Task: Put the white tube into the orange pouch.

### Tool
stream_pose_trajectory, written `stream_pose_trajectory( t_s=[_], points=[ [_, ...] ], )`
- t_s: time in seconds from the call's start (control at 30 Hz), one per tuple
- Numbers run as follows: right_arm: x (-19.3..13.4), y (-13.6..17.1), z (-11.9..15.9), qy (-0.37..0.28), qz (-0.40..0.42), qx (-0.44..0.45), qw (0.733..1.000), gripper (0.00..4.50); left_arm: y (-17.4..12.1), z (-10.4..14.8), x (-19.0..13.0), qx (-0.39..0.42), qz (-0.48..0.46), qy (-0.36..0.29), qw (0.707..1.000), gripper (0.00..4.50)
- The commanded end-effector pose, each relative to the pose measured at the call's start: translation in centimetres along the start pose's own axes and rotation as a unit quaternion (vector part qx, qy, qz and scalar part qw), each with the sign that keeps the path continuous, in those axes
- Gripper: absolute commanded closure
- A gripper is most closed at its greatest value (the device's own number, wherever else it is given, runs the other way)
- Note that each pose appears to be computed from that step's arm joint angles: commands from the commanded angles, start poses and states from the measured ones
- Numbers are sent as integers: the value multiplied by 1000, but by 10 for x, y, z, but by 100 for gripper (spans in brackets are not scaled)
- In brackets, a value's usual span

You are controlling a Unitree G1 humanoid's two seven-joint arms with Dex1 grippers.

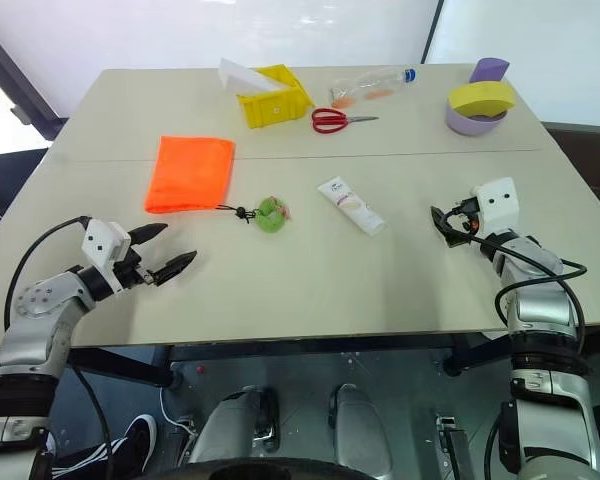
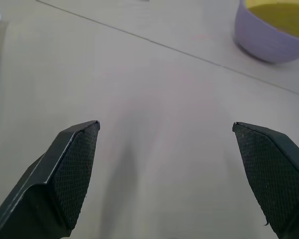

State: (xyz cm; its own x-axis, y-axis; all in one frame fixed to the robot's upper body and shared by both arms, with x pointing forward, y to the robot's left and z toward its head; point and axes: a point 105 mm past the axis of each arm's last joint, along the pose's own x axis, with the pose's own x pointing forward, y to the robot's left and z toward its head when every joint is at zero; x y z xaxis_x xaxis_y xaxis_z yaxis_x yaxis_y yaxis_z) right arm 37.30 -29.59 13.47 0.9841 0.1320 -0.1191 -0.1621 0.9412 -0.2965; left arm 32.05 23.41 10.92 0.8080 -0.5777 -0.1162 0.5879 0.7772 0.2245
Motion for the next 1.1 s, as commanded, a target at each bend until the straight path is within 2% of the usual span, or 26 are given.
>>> stream_pose_trajectory(
  t_s=[0.03, 0.2, 0.27, 0.33, 0.43, 0.57, 0.63, 0.73, 1.1],
  points=[
    [1, -5, 19, -29, 3, -17, 999, 3, 8, 18, 0, 21, 16, -37, 999, 2],
    [-1, 8, 26, -39, 45, -31, 998, 3, 13, 22, 1, 28, 30, -46, 998, 2],
    [-6, 28, 36, -55, 114, -23, 992, 3, 17, 25, 1, 53, 37, -50, 997, 2],
    [-20, 55, 50, -77, 209, -13, 975, 3, 28, 34, 0, 93, 60, -61, 992, 2],
    [-40, 89, 65, -92, 309, -42, 946, 3, 39, 41, 1, 164, 80, -52, 982, 2],
    [-53, 124, 76, -97, 374, -64, 920, 3, 57, 38, 11, 293, 115, -1, 949, 2],
    [-59, 139, 76, -94, 406, -56, 907, 3, 65, 33, 16, 324, 132, 21, 937, 2],
    [-56, 147, 74, -94, 405, -58, 908, 3, 65, 32, 29, 368, 125, 30, 921, 2],
    [-48, 143, 77, -106, 376, -74, 918, 3, 69, 21, 54, 391, 127, 55, 910, 2]
  ],
)
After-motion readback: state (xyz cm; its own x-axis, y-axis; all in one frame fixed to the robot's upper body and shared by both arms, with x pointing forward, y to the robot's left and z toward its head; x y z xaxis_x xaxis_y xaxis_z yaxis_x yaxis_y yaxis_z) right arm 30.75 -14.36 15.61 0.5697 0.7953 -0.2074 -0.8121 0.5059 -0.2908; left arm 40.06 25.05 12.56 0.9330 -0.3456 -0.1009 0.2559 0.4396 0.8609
